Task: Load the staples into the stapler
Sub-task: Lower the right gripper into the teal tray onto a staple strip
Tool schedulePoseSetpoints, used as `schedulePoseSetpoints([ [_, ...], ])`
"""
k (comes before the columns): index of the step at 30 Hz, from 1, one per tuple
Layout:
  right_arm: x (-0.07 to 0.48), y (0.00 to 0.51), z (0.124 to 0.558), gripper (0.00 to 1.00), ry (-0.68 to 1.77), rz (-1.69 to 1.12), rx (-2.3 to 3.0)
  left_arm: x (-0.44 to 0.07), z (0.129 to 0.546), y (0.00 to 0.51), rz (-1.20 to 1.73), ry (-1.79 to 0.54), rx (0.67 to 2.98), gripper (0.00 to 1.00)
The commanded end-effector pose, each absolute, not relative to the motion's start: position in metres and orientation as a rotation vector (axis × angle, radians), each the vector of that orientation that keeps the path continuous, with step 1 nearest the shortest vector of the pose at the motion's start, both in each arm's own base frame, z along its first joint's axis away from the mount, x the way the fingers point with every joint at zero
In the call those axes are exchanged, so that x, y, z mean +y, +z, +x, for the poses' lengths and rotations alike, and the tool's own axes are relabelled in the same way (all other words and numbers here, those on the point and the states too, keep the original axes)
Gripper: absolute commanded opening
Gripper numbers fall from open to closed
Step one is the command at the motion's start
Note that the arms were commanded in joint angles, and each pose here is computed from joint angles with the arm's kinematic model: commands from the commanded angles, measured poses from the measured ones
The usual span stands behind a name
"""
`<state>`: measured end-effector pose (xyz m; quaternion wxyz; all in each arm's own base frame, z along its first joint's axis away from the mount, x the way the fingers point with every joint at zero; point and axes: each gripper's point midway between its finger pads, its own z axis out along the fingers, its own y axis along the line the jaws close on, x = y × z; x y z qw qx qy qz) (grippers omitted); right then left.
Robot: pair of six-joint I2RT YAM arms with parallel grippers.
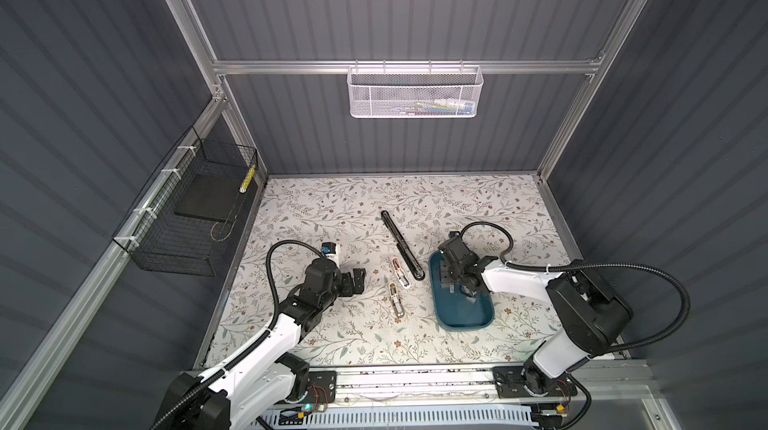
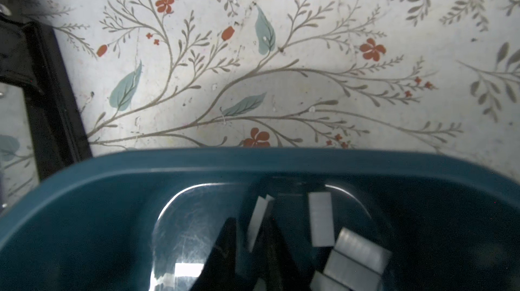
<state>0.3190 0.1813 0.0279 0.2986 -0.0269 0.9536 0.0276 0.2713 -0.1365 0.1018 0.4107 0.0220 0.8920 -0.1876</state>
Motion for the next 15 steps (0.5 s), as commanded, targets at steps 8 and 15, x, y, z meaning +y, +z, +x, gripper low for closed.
schedulePoseSetpoints([
  [8, 0.1858, 0.0324, 0.3219, 0.23, 0.06, -0.077, 2.527, -0.1355, 0.2678, 0.0977, 0.067, -0.462, 2.255, 1.0],
  [15, 0.1839, 0.0312, 0.3245, 0.24, 0.028, -0.064, 2.533, -0.1356, 0.2677, 0.0977, 0.067, -0.463, 2.255, 1.0],
])
